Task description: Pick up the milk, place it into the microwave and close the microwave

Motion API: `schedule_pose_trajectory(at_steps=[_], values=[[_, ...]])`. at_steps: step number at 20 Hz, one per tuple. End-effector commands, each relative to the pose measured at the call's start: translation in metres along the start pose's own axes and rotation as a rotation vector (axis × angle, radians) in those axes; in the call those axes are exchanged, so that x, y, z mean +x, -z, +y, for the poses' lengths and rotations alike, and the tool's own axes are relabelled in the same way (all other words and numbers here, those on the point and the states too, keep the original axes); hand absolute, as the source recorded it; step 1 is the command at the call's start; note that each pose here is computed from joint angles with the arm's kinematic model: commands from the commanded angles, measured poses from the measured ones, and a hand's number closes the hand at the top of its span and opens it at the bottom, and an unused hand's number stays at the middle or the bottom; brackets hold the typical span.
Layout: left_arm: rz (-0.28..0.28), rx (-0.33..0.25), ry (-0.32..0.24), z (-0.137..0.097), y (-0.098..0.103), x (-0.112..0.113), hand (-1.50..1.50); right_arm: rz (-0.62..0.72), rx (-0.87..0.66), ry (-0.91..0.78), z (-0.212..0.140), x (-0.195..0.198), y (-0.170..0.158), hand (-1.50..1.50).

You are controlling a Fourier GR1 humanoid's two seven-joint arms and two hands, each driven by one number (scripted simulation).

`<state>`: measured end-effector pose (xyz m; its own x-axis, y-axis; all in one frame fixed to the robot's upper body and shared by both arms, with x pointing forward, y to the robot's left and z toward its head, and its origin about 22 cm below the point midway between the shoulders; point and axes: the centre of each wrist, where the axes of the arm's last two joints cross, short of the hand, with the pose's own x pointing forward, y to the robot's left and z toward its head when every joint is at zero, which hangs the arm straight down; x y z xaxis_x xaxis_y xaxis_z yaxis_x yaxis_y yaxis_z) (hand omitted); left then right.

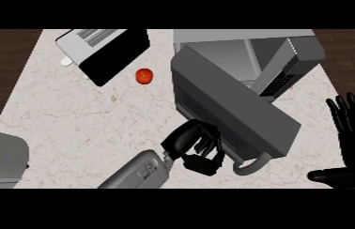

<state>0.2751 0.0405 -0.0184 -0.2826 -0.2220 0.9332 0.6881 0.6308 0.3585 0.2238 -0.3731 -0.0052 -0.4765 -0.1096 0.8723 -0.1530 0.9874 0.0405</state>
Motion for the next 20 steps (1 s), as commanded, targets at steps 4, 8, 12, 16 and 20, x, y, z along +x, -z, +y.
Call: schedule_pose_trajectory(at_steps=[4,8,12,16,20], values=[[0.037,0.014,-0.036,-0.021,0.016,0.004,-1.50,-0.049,0.129,0.080,0.016,0.013,0.035,-1.50],[-0.051,0.044,-0.073,-0.009,0.034,0.029,1.50,-0.066,0.206,0.088,0.010,0.026,0.052,-1.50],[-0.136,0.092,-0.147,-0.003,0.039,0.039,1.50,-0.098,0.266,0.115,0.019,0.032,0.066,-1.50],[-0.133,0.134,-0.147,0.006,0.048,0.042,1.50,-0.129,0.304,0.127,0.025,0.042,0.081,-1.50],[-0.118,0.171,-0.132,0.013,0.056,0.048,1.50,-0.142,0.329,0.107,0.021,0.055,0.092,-1.50]])
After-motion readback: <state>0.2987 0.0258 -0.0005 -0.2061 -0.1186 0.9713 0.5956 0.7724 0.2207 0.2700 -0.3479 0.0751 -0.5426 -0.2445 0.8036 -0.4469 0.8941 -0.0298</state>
